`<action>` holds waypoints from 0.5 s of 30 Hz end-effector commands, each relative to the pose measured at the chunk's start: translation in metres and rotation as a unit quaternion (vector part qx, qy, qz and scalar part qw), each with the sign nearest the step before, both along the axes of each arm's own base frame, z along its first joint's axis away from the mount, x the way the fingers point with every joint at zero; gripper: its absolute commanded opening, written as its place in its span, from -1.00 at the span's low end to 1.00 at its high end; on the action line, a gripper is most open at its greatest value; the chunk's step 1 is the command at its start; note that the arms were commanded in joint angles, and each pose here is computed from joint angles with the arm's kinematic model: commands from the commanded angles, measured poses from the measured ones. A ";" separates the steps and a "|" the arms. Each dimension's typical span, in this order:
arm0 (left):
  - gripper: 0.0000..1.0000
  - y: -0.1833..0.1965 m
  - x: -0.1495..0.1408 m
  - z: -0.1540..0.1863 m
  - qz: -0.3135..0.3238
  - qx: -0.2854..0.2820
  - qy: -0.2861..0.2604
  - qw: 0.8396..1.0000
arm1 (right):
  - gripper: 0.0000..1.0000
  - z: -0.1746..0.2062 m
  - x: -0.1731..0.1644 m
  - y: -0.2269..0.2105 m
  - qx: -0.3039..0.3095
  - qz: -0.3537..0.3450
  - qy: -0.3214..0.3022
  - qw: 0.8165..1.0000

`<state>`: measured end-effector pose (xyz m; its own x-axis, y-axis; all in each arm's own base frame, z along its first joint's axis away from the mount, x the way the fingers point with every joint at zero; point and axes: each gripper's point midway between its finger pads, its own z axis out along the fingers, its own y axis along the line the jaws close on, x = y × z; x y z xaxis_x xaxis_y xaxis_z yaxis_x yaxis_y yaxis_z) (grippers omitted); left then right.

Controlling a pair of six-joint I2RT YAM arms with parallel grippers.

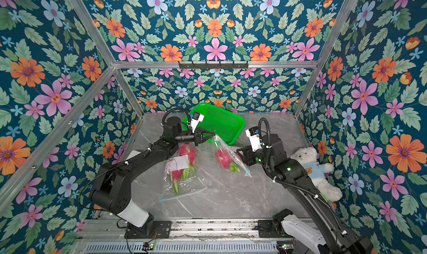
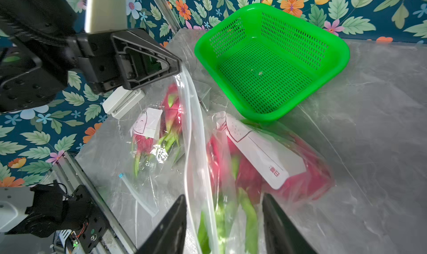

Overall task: Open the zip-top bag and take out the dragon fruit
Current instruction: Open the zipper of the food storage bag at the center of the board.

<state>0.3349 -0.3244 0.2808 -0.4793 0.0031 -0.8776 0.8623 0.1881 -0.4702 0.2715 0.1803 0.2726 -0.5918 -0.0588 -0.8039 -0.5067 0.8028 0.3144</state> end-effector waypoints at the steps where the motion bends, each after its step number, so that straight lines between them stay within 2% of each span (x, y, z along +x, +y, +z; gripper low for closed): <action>1: -1.00 -0.001 -0.005 0.008 -0.012 -0.007 -0.025 1.000 | 0.15 0.001 0.008 0.014 0.011 0.030 -0.010 0.999; 5: -1.00 0.000 -0.006 0.011 -0.013 -0.010 -0.028 0.999 | 0.23 -0.018 0.015 0.024 0.020 0.038 0.013 0.999; 10: -1.00 0.000 -0.006 0.013 -0.013 -0.015 -0.028 0.999 | 0.20 -0.032 0.018 0.034 0.041 0.046 0.033 0.998; 12: -1.00 0.000 -0.007 0.013 -0.014 -0.016 -0.027 0.999 | 0.05 -0.037 0.018 0.037 0.043 0.049 0.039 0.997; 13: -1.00 0.000 -0.007 0.014 -0.014 -0.017 -0.027 0.999 | -0.10 -0.039 0.018 0.037 0.041 0.048 0.042 0.997; 15: -1.00 0.000 -0.007 0.013 -0.014 -0.017 -0.026 0.999 | -0.56 -0.041 0.019 0.035 0.037 0.041 0.045 0.997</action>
